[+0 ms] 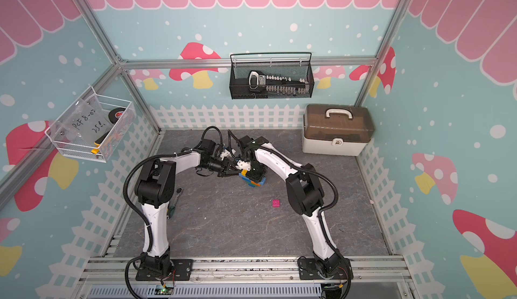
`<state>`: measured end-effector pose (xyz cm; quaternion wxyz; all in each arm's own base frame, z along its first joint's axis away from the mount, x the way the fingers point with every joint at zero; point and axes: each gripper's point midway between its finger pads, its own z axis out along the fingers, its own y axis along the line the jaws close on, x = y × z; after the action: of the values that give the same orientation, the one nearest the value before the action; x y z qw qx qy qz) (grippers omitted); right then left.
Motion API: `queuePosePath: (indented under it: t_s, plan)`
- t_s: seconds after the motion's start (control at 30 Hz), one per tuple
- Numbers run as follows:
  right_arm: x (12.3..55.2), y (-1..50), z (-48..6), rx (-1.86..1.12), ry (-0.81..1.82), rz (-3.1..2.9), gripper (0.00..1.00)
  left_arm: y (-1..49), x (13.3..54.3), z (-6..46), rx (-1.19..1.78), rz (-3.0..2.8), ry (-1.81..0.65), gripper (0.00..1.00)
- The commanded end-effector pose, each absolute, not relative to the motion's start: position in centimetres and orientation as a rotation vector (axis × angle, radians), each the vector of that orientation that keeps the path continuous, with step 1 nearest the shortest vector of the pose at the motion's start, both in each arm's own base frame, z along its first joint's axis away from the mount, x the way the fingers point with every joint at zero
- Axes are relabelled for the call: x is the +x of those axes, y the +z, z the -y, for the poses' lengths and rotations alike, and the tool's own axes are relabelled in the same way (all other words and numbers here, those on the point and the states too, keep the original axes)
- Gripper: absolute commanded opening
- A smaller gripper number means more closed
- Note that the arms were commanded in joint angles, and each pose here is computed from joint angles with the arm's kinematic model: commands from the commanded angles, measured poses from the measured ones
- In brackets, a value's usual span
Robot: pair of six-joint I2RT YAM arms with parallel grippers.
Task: Assemble a heart with lego
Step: Assemble the lego brick with the lego brick.
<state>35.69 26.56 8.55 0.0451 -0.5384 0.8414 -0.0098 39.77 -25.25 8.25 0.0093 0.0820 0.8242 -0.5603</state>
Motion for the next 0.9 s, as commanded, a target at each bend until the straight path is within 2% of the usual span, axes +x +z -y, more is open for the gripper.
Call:
queuePosePath:
  t_s: [0.0,0.1,0.17,0.27,0.47,0.87]
  plan:
    - [36.4,7.2,-28.2,-1.654,0.013,-2.539,0.33,4.5,39.6,24.2,0.238,-2.702,-1.554,0.15]
    - [36.6,8.2,-28.4,-1.627,0.017,-2.518,0.34,4.6,39.6,24.2,0.238,-2.698,-1.555,0.15]
    - [36.8,9.0,-28.6,-1.604,0.024,-2.495,0.42,4.8,39.7,24.2,0.240,-2.695,-1.554,0.15]
    - [36.9,9.6,-28.8,-1.593,0.038,-2.477,0.43,4.8,39.7,24.2,0.243,-2.694,-1.553,0.15]
    - [36.8,9.1,-28.8,-1.592,0.051,-2.494,0.36,4.7,39.7,24.2,0.239,-2.698,-1.552,0.14]
    - [36.1,7.0,-28.5,-1.615,0.059,-2.546,0.29,4.7,39.7,24.1,0.238,-2.697,-1.548,0.14]
